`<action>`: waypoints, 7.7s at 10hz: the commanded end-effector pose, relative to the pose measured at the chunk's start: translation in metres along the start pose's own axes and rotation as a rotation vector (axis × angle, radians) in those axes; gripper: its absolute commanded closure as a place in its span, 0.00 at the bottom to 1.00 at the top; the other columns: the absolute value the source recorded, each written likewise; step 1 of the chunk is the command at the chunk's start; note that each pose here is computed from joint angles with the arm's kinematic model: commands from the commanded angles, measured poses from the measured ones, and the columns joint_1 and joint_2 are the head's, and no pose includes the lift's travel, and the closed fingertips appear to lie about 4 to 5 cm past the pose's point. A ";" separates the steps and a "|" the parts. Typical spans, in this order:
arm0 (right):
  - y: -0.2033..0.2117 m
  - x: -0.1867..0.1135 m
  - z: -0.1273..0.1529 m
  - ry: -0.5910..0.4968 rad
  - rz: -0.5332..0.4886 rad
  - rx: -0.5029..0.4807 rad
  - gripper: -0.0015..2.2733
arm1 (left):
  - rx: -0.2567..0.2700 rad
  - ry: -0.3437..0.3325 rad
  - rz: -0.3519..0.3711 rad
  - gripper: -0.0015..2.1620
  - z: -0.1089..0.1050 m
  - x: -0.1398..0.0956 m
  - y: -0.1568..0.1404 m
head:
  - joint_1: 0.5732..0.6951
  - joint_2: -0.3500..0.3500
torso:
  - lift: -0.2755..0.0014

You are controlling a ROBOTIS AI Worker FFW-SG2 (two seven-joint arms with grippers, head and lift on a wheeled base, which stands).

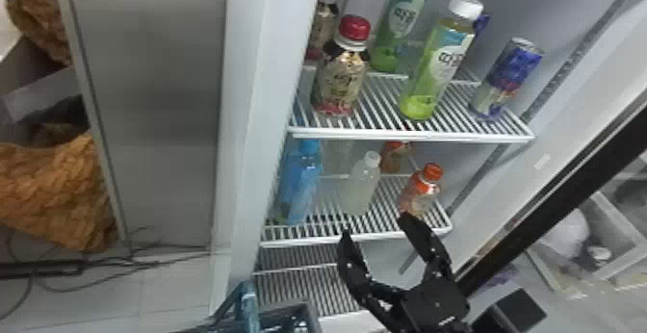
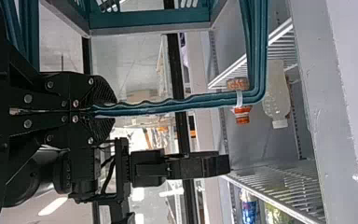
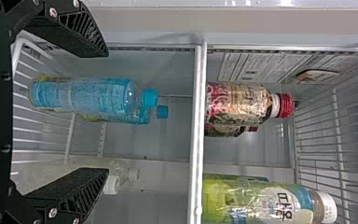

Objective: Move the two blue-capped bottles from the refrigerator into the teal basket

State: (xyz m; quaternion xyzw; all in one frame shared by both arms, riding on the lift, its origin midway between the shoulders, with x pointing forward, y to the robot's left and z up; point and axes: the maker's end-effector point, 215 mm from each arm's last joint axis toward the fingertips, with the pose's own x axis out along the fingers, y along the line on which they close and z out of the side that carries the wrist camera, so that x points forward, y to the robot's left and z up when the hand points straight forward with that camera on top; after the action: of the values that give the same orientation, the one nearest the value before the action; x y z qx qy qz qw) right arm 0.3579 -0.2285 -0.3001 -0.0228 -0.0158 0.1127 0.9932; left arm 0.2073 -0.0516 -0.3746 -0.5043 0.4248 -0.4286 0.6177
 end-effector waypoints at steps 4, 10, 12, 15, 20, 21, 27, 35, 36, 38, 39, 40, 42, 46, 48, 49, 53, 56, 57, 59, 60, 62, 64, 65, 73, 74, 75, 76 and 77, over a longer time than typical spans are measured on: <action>0.000 -0.001 -0.001 0.002 0.000 -0.002 0.06 | 0.048 -0.009 -0.057 0.54 0.004 0.002 -0.033 | 1.00 0.00 | 0.40; 0.009 0.015 -0.012 0.005 0.030 0.003 0.06 | 0.057 -0.010 -0.064 0.54 0.005 0.003 -0.037 | 1.00 0.00 | 0.40; 0.010 0.029 -0.023 0.005 0.042 0.002 0.06 | 0.059 -0.008 -0.065 0.54 0.005 0.003 -0.038 | 1.00 0.00 | 0.40; 0.004 0.053 -0.035 -0.004 0.039 -0.013 0.06 | 0.061 -0.009 -0.067 0.54 0.006 0.003 -0.039 | 1.00 0.00 | 0.40; 0.003 0.084 -0.040 -0.021 0.049 -0.010 0.06 | 0.061 -0.012 -0.066 0.54 0.007 0.003 -0.039 | 1.00 0.00 | 0.40; 0.005 0.091 -0.039 -0.027 0.056 -0.009 0.06 | 0.062 -0.015 -0.065 0.54 0.009 0.003 -0.038 | 1.00 0.00 | 0.40; 0.007 0.115 -0.048 -0.026 0.070 -0.007 0.06 | 0.063 -0.021 -0.067 0.54 0.010 0.003 -0.039 | 1.00 0.00 | 0.40; 0.015 0.149 -0.053 -0.030 0.096 0.017 0.07 | 0.066 -0.038 -0.074 0.54 0.015 0.004 -0.041 | 1.00 0.00 | 0.40; 0.017 0.152 -0.053 -0.032 0.096 0.017 0.07 | 0.065 -0.038 -0.075 0.54 0.015 0.004 -0.042 | 1.00 0.00 | 0.40; 0.016 0.158 -0.052 -0.034 0.096 0.013 0.07 | 0.066 -0.039 -0.076 0.54 0.015 0.004 -0.042 | 1.00 0.00 | 0.40; 0.017 0.163 -0.053 -0.032 0.099 0.011 0.07 | 0.068 -0.039 -0.077 0.54 0.016 0.004 -0.042 | 1.00 0.00 | 0.40; 0.017 0.169 -0.054 -0.032 0.102 0.008 0.08 | 0.068 -0.037 -0.077 0.54 0.015 0.004 -0.042 | 1.00 0.00 | 0.40; 0.019 0.178 -0.052 -0.035 0.116 0.011 0.16 | 0.071 -0.038 -0.077 0.54 0.016 0.005 -0.043 | 1.00 0.00 | 0.40; 0.008 0.159 -0.048 -0.040 0.087 0.045 0.30 | 0.069 -0.039 -0.078 0.54 0.016 0.004 -0.043 | 1.00 0.01 | 0.40; -0.001 0.140 -0.039 -0.043 0.075 0.033 0.30 | 0.069 -0.039 -0.078 0.54 0.016 0.004 -0.043 | 1.00 0.00 | 0.40; -0.006 0.125 -0.037 -0.036 0.060 0.038 0.30 | 0.066 -0.043 -0.079 0.54 0.016 0.004 -0.043 | 1.00 0.00 | 0.40; -0.002 0.082 -0.008 -0.026 0.091 0.029 0.30 | 0.061 -0.052 -0.075 0.54 0.017 0.002 -0.041 | 1.00 0.00 | 0.40; 0.018 0.054 0.004 0.008 0.140 0.047 0.30 | 0.056 -0.053 -0.074 0.54 0.016 0.002 -0.040 | 1.00 0.00 | 0.40; 0.022 0.048 0.009 0.010 0.149 0.048 0.30 | 0.054 -0.054 -0.073 0.54 0.016 0.001 -0.039 | 1.00 0.00 | 0.40; 0.029 0.038 0.025 0.003 0.168 0.040 0.30 | 0.054 -0.054 -0.074 0.54 0.016 0.001 -0.040 | 1.00 0.00 | 0.40; 0.033 0.028 0.034 0.008 0.176 0.040 0.30 | 0.052 -0.055 -0.072 0.54 0.015 0.001 -0.039 | 1.00 0.00 | 0.40; 0.041 0.013 0.043 0.043 0.199 0.044 0.30 | 0.050 -0.056 -0.071 0.54 0.015 0.000 -0.038 | 1.00 0.00 | 0.40; 0.054 -0.005 0.054 0.085 0.243 0.050 0.30 | 0.050 -0.056 -0.071 0.54 0.015 0.000 -0.038 | 1.00 0.00 | 0.40; 0.062 -0.012 0.050 0.118 0.268 0.079 0.30 | 0.050 -0.057 -0.070 0.54 0.016 0.000 -0.038 | 1.00 0.00 | 0.40; 0.091 0.004 -0.015 0.211 0.363 0.180 0.30 | 0.052 -0.056 -0.071 0.54 0.016 0.000 -0.039 | 1.00 0.00 | 0.40; 0.093 0.008 -0.020 0.208 0.369 0.182 0.30 | 0.052 -0.056 -0.071 0.54 0.016 0.000 -0.039 | 1.00 0.00 | 0.40; 0.094 0.011 -0.024 0.205 0.373 0.181 0.30 | 0.052 -0.056 -0.073 0.54 0.016 0.000 -0.039 | 1.00 0.00 | 0.40; 0.091 0.016 -0.032 0.197 0.369 0.181 0.30 | 0.053 -0.058 -0.073 0.54 0.016 0.000 -0.039 | 1.00 0.00 | 0.40; 0.089 0.019 -0.044 0.205 0.373 0.183 0.30 | 0.055 -0.058 -0.074 0.54 0.017 0.000 -0.040 | 1.00 0.00 | 0.40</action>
State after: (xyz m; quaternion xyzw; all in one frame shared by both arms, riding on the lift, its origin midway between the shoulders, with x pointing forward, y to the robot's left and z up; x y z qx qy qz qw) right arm 0.3552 -0.1377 -0.3413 0.0534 0.0982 0.2944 0.9491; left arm 0.2191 -0.0524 -0.3337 -0.5155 0.3764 -0.4474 0.6265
